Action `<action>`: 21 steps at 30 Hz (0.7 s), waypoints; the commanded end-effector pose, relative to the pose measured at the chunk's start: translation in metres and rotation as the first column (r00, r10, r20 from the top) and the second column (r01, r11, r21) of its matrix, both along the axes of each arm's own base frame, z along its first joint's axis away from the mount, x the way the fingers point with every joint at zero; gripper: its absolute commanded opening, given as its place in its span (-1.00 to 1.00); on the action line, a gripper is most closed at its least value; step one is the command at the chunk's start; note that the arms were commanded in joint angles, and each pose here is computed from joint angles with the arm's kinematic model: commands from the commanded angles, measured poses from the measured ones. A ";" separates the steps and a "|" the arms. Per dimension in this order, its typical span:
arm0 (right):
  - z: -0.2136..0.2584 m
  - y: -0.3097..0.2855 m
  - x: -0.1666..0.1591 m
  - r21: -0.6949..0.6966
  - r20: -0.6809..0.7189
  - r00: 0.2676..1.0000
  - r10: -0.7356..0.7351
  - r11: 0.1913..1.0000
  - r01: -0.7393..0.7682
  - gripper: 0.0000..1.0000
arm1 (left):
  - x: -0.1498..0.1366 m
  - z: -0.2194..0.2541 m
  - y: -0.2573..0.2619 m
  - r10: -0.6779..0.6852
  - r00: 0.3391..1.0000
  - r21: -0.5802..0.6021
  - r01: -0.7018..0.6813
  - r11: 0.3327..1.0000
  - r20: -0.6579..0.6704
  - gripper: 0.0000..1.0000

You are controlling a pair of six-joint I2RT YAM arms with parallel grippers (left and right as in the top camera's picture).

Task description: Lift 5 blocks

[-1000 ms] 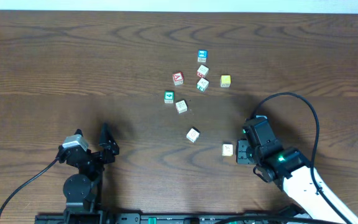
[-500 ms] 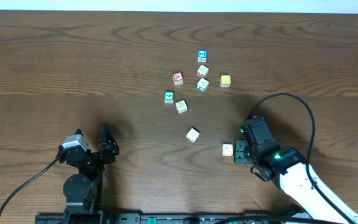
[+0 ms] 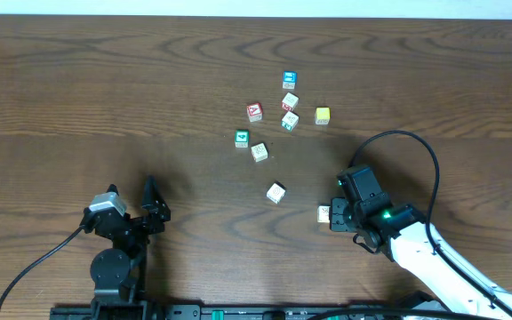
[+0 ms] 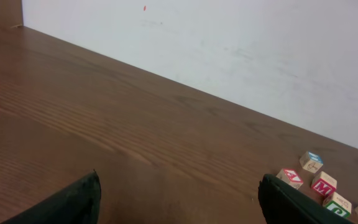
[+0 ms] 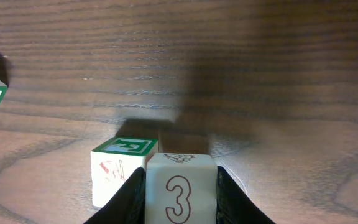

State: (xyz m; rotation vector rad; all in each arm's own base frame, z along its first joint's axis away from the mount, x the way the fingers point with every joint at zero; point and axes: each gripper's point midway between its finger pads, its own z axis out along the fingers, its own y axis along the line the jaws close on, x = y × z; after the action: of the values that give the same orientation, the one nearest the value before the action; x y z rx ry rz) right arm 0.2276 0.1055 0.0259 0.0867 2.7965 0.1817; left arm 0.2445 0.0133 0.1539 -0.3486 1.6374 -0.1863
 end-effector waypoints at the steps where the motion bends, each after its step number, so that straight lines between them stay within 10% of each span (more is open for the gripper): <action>1: -0.002 0.002 -0.003 0.017 -0.014 1.000 -0.011 1.000 0.011 -0.88 | -0.001 -0.018 0.004 0.019 0.998 0.009 -0.018 1.000 -0.061 0.63; 21: -0.002 0.011 -0.005 0.082 -0.037 0.999 -0.033 0.996 0.035 -0.88 | -0.001 -0.018 0.004 0.018 0.998 0.009 -0.018 1.000 -0.061 0.63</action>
State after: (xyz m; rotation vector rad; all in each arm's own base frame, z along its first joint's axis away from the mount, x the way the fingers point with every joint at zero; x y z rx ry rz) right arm 0.2256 0.1155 0.0268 0.1293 2.8085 0.2705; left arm 0.2445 0.0133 0.1539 -0.3486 1.6374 -0.1863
